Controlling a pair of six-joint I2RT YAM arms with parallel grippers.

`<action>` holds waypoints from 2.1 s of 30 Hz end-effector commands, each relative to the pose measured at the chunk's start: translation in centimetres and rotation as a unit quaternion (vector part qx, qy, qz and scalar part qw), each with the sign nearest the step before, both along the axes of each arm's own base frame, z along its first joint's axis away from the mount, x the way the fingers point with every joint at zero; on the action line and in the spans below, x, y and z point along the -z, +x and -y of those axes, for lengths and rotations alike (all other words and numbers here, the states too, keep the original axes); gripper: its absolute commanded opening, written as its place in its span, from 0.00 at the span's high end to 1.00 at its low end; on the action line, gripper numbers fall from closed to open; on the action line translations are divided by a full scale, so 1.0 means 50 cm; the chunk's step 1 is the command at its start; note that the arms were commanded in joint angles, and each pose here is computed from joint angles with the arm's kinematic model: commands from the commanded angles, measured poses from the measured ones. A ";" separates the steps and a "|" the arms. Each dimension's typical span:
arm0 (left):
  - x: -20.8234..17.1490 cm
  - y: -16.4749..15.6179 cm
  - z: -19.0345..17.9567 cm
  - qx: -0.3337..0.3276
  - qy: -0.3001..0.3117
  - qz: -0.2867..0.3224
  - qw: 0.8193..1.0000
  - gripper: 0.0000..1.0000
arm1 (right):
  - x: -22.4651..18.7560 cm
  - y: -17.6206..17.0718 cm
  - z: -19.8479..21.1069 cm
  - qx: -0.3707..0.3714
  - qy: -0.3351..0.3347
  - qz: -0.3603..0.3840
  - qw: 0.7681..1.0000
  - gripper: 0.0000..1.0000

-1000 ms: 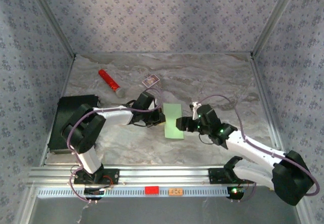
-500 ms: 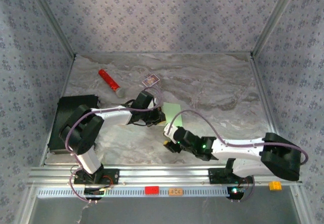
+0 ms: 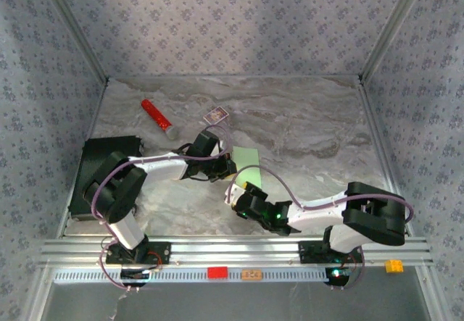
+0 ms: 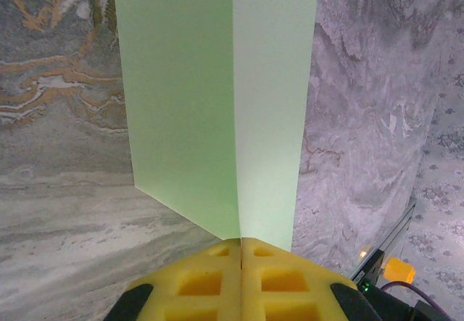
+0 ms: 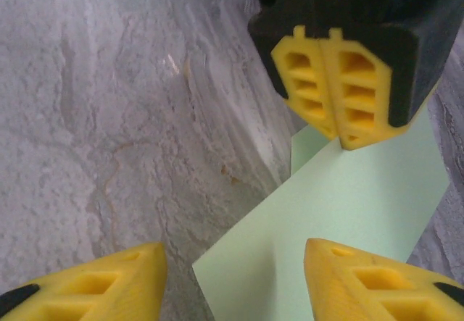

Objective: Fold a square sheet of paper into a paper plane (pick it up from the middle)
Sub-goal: Third fold the triangle at the center of the table.

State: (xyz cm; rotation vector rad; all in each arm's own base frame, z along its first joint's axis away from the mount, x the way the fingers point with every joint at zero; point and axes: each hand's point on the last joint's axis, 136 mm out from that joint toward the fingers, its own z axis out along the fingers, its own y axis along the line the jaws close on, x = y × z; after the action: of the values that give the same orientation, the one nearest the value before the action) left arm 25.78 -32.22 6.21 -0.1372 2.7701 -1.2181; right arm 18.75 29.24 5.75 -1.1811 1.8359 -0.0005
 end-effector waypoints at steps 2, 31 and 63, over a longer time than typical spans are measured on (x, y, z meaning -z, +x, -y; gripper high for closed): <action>-0.023 0.005 0.002 -0.001 -0.016 0.010 1.000 1.00 | -0.005 0.005 0.001 0.012 0.006 0.010 1.000 0.54; -0.021 0.005 0.001 0.001 -0.012 0.009 1.000 1.00 | -0.012 0.005 0.024 0.030 0.026 0.007 0.999 0.88; -0.045 0.019 -0.073 -0.028 0.077 0.059 0.995 0.50 | -0.012 0.032 0.023 0.104 0.221 -0.337 0.909 1.00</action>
State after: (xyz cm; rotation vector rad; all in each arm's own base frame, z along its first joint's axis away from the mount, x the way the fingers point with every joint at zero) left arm 26.04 -28.49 6.80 -0.1461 2.7688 -0.9572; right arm 21.75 26.75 6.21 -0.7214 2.2728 0.5479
